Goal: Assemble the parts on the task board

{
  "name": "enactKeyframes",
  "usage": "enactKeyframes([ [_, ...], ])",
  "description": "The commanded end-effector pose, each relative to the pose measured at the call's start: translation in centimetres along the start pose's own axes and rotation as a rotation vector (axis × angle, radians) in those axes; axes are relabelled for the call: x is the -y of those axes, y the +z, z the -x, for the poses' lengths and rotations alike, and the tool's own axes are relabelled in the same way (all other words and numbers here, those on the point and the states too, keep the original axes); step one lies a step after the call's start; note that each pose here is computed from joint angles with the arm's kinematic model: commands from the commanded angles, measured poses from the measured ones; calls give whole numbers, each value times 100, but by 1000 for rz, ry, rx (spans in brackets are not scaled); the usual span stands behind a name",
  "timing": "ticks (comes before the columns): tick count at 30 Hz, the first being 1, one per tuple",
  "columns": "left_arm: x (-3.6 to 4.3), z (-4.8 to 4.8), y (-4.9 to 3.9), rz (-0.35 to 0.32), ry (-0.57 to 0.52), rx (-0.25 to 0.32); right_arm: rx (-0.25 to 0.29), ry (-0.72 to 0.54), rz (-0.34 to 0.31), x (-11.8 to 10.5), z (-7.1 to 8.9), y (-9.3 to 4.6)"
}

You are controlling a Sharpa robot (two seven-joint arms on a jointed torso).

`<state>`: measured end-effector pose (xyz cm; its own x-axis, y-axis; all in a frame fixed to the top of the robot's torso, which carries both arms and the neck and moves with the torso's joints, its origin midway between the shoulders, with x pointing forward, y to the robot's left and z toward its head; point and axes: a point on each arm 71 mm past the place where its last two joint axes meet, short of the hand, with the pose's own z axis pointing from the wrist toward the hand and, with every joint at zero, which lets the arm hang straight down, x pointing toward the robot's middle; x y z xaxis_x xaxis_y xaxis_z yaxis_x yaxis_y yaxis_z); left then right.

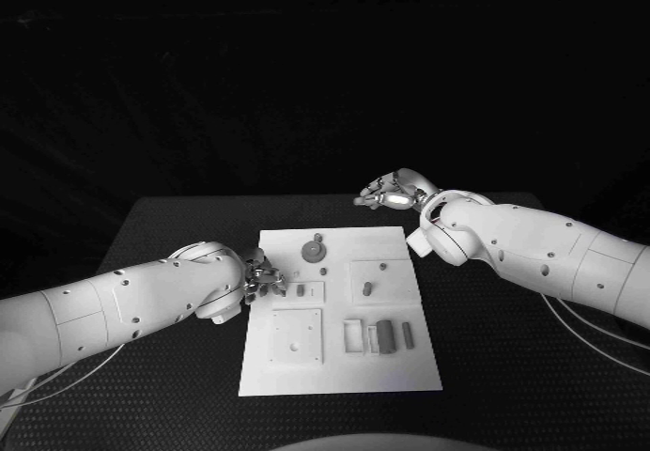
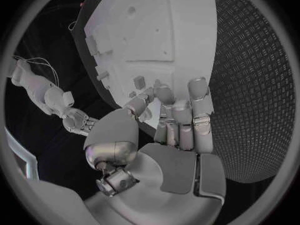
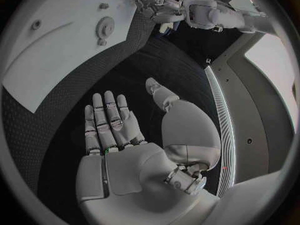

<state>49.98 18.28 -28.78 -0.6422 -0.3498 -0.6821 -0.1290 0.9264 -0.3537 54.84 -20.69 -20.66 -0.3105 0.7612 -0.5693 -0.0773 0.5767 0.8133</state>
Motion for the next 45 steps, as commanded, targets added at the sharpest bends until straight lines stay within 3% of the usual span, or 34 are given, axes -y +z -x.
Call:
enactKeyframes([
  [1,-23,-50,14,7,5,-18,-20,2,7,-6,-18,-1],
  [45,-29,-68,13,6,4,-20,-30,6,0,15,-26,-6],
])
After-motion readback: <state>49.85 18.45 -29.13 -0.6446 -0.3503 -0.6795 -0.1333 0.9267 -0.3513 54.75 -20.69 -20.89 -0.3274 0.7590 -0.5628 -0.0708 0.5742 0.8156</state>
